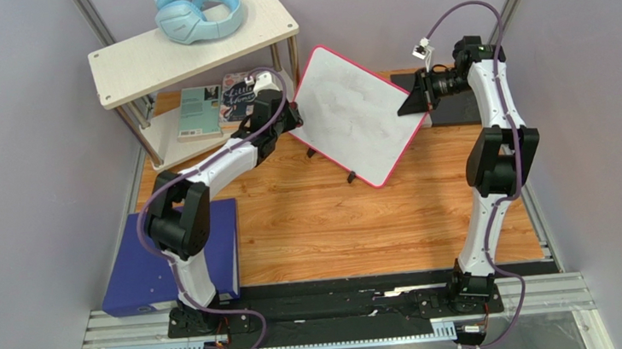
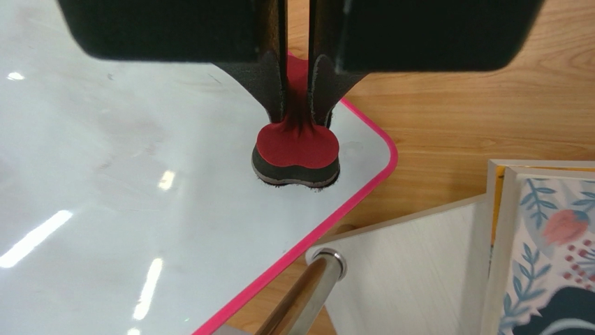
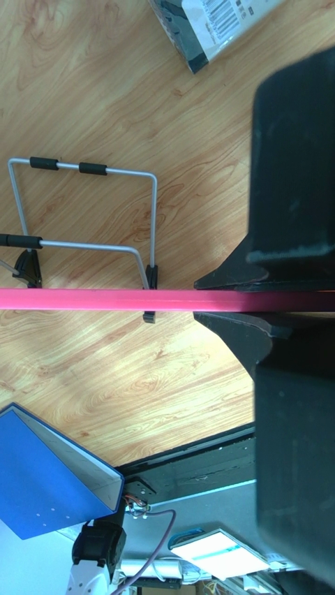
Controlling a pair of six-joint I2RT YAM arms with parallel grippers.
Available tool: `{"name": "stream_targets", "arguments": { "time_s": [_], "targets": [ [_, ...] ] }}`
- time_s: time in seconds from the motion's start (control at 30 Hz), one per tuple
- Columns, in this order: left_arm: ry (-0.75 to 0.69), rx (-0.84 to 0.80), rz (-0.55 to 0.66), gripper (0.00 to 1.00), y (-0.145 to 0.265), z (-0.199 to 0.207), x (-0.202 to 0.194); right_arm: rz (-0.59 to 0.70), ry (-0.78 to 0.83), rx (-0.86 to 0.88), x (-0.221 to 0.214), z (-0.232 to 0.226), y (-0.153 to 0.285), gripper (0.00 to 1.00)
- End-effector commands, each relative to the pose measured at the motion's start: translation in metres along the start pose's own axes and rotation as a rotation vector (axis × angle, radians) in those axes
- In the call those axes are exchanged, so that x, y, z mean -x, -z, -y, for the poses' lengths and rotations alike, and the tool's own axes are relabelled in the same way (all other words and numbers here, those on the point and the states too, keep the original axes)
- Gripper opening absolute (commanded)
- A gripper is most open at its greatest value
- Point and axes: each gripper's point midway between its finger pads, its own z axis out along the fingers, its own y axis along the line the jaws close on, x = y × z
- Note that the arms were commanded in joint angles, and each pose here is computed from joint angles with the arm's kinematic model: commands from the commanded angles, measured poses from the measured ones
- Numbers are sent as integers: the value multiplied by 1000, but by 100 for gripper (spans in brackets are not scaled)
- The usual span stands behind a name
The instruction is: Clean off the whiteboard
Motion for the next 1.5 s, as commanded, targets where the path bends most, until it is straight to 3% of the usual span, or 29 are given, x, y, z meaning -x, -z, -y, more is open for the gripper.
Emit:
{"name": "stream_targets", "arguments": {
  "time_s": [0.0, 0.27, 0.53, 0.83, 1.47],
  "targets": [
    [-54, -45, 55, 0, 36, 13, 31, -214, -120, 22, -42, -9, -20, 3],
    [-108, -76, 39, 0, 38, 16, 24, -207, -195, -16, -39, -2, -22, 0],
    [-150, -91, 19, 0, 42, 18, 11, -252, -257, -62, -64, 6, -21, 0],
    [-170, -95, -13, 0, 43, 14, -6, -54, -191, -11, -28, -12, 8, 0],
    [-219, -83, -55, 0, 44, 6, -29, 117, -200, -73, -5, -6, 47, 0]
  ]
}}
